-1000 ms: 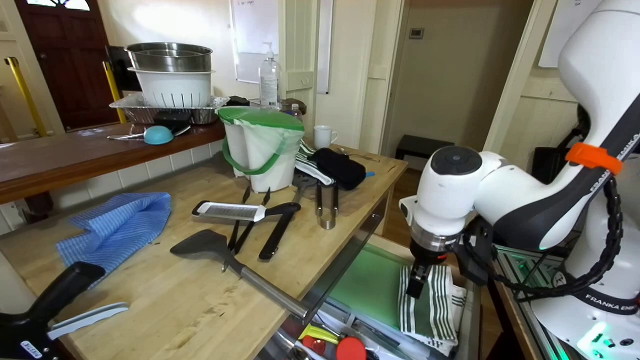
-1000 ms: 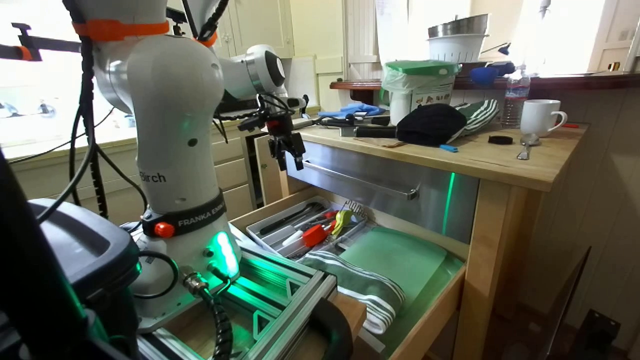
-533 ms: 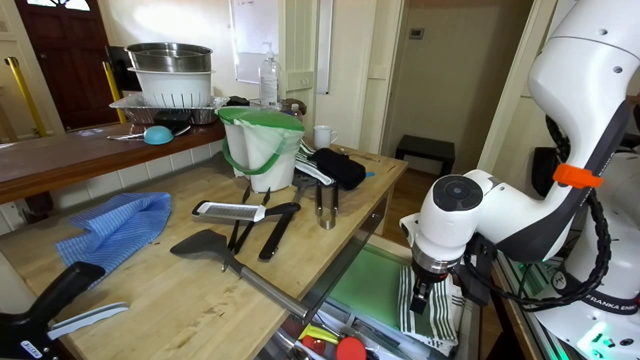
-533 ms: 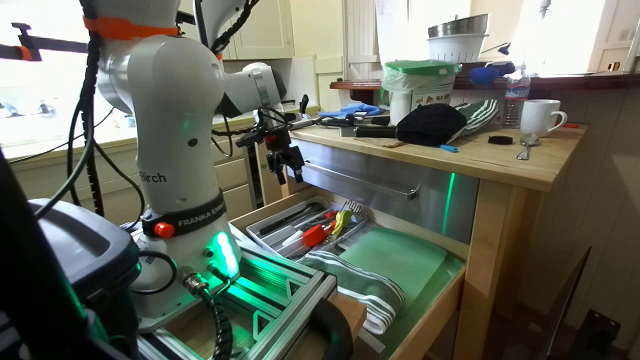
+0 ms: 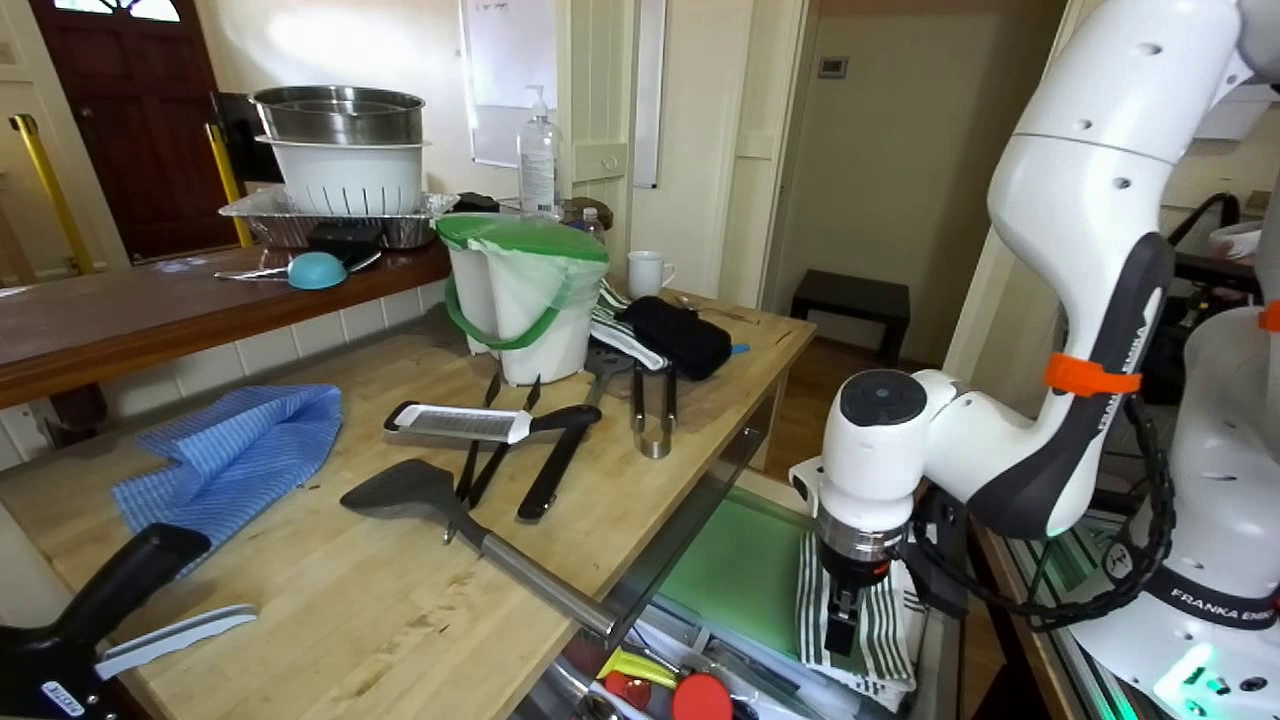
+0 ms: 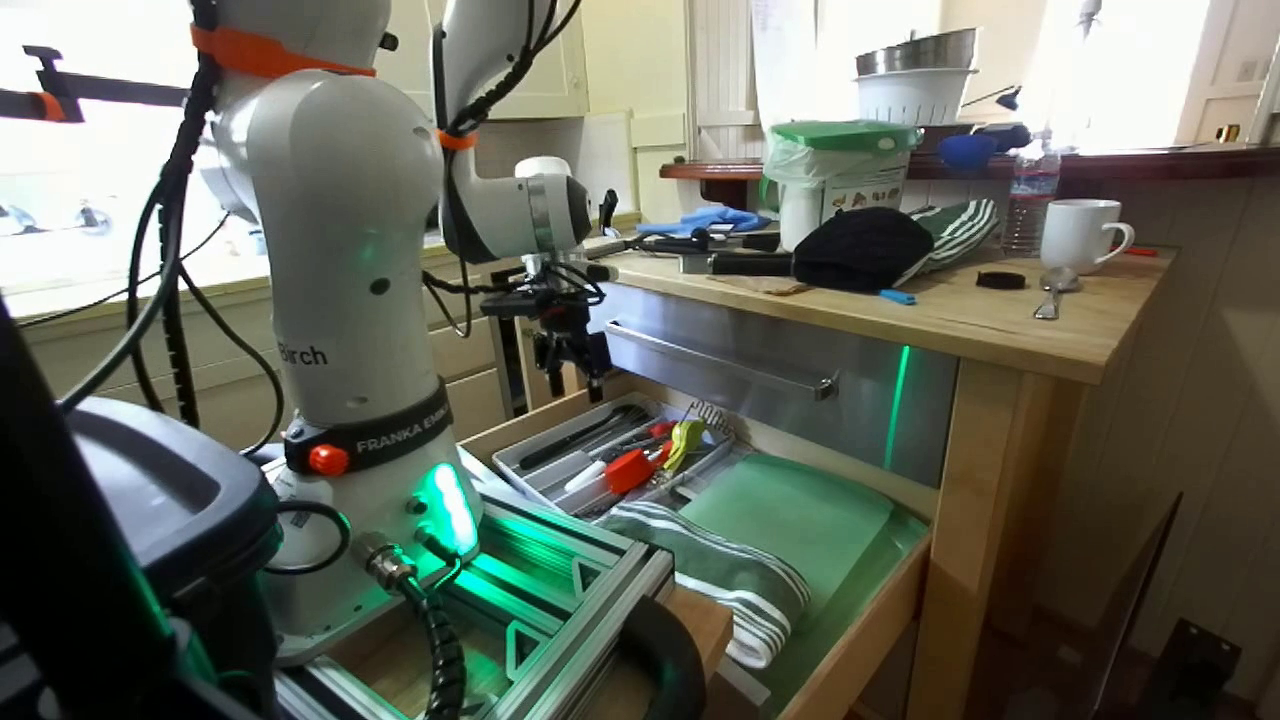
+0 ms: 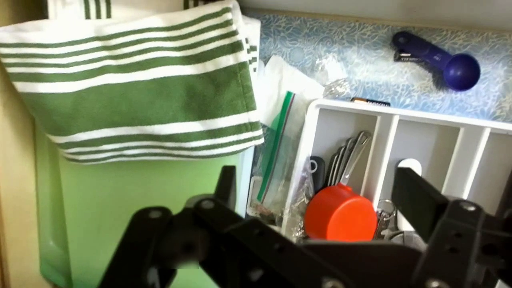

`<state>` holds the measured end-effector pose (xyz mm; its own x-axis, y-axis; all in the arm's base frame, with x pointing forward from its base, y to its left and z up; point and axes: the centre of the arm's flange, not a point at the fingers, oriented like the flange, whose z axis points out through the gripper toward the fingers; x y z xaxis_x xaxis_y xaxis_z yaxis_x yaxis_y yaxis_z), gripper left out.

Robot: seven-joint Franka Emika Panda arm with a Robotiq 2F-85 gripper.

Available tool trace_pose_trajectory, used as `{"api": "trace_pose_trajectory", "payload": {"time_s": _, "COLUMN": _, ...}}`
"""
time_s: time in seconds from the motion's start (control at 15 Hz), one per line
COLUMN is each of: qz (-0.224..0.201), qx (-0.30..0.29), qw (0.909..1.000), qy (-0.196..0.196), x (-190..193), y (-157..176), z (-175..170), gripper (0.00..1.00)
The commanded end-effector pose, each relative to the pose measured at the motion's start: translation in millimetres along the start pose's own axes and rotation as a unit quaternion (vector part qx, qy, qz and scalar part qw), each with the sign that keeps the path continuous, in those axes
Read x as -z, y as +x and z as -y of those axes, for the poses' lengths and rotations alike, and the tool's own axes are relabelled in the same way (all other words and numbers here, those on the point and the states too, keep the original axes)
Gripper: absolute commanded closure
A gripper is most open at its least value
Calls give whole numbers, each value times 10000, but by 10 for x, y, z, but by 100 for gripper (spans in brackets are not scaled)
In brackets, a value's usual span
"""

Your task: Pick up the object from the drawer and put it on top of the cabinet

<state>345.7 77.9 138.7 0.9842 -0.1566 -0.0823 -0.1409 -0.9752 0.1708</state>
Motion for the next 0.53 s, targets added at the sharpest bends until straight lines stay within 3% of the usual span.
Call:
{"api": "trace_pose_trajectory", "payload": {"time_s": 0.0, "qz": 512, "qx": 225, "qw": 9967, "qy": 581, "x": -459, "y": 139, "z": -68, "gripper": 0}}
{"api": "trace_pose_trajectory", "payload": {"time_s": 0.47, "qz": 524, "qx": 165, "qw": 9975, "qy": 439, "x": -494, "y": 37, "z": -99, "gripper": 0}}
